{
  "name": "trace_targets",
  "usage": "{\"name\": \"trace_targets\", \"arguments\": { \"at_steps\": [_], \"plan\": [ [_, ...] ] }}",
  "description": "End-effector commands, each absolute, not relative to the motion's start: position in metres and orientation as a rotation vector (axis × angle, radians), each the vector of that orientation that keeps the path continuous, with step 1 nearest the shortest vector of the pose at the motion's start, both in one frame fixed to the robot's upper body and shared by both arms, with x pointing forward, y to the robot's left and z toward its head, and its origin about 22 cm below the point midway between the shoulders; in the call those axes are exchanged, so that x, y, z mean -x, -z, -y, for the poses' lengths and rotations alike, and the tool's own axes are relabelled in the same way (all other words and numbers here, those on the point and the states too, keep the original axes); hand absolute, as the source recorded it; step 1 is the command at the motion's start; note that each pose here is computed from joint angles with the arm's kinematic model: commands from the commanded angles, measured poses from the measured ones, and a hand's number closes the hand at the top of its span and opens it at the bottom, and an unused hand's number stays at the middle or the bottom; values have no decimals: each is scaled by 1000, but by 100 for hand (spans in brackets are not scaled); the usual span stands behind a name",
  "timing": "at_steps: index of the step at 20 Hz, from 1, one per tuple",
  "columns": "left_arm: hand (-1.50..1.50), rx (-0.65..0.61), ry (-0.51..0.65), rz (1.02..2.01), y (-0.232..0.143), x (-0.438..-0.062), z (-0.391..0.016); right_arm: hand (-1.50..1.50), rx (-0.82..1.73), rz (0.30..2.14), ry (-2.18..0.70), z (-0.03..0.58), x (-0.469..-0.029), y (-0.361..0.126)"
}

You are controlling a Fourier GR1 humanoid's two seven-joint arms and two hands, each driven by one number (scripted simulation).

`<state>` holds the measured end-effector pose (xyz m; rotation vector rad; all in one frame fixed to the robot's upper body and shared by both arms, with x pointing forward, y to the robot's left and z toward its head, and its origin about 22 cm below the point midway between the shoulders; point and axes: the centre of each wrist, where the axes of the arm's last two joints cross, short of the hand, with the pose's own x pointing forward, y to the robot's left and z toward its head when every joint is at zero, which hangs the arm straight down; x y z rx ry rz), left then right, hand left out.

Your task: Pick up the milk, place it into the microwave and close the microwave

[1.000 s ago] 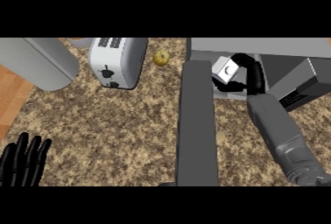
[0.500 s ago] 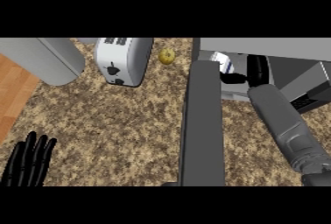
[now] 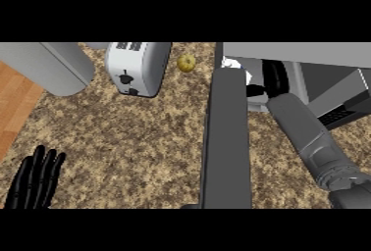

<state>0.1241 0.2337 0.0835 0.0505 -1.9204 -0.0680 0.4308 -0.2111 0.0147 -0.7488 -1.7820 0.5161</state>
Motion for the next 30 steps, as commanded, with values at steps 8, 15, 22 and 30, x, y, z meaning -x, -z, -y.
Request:
{"name": "trace_targets", "arguments": {
  "at_steps": [8,15,22,30],
  "plan": [
    [-150,-64,70,1921,-86,-125,-223,-150,780,1795,-409,193,-434,-19],
    [-150,-59,101,1915,-92,-115,-225,-150,828,1834,-342,229,-434,-24],
    [-150,-55,84,1905,-81,-118,-217,-150,841,1864,-294,265,-435,-37],
    [-150,-55,68,1895,-82,-110,-206,-150,654,1884,-247,276,-423,-15]
  ]
}}
